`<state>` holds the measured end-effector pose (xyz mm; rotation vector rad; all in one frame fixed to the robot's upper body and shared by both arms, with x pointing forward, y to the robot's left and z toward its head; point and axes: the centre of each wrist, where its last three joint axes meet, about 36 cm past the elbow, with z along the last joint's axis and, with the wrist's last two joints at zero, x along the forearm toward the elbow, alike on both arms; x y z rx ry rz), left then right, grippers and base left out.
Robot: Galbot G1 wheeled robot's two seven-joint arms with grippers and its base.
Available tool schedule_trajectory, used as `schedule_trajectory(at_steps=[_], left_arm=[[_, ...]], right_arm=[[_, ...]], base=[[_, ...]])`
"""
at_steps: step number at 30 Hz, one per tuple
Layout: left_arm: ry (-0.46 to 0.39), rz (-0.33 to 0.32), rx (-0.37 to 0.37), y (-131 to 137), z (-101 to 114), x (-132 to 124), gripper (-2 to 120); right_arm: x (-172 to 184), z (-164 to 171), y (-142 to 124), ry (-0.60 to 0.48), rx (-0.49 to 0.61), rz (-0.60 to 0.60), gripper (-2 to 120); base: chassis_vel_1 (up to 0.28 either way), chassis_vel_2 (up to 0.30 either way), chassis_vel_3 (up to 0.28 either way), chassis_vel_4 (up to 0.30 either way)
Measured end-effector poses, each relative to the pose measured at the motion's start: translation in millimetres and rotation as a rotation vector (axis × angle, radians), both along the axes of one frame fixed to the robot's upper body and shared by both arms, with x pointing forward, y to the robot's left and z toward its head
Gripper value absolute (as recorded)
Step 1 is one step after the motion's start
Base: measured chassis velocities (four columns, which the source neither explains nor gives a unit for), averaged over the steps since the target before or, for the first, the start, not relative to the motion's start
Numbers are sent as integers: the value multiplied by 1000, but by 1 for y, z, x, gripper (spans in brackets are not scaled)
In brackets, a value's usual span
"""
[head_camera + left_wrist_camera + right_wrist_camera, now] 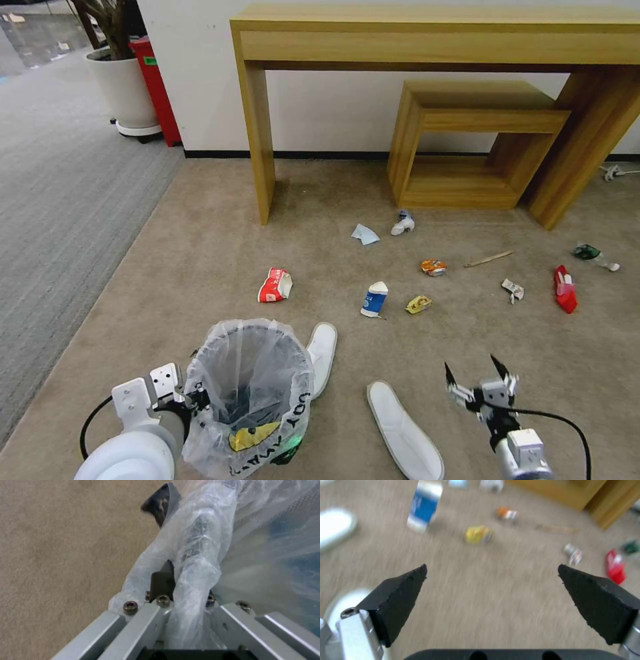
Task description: Pick up the trash bin and place the garbage on the floor into it.
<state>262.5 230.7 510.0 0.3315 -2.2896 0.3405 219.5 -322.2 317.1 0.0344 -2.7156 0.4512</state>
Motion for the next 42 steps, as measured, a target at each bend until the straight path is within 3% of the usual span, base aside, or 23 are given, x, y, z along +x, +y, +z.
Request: schedule_trajectory(at_steps=[1,9,42], left_arm=[[-6,10,11,3,1,3,1],[-11,44,40,12,6,7,1],[6,115,41,22,8,6,1]], right_arm=[[-9,-5,1,56,-10,7,100],[-40,-32,9,191,-44,50,100],[-17,-69,26,248,-3,167,100]], base=[[0,0,0,0],[0,0,0,0],[0,0,0,0]])
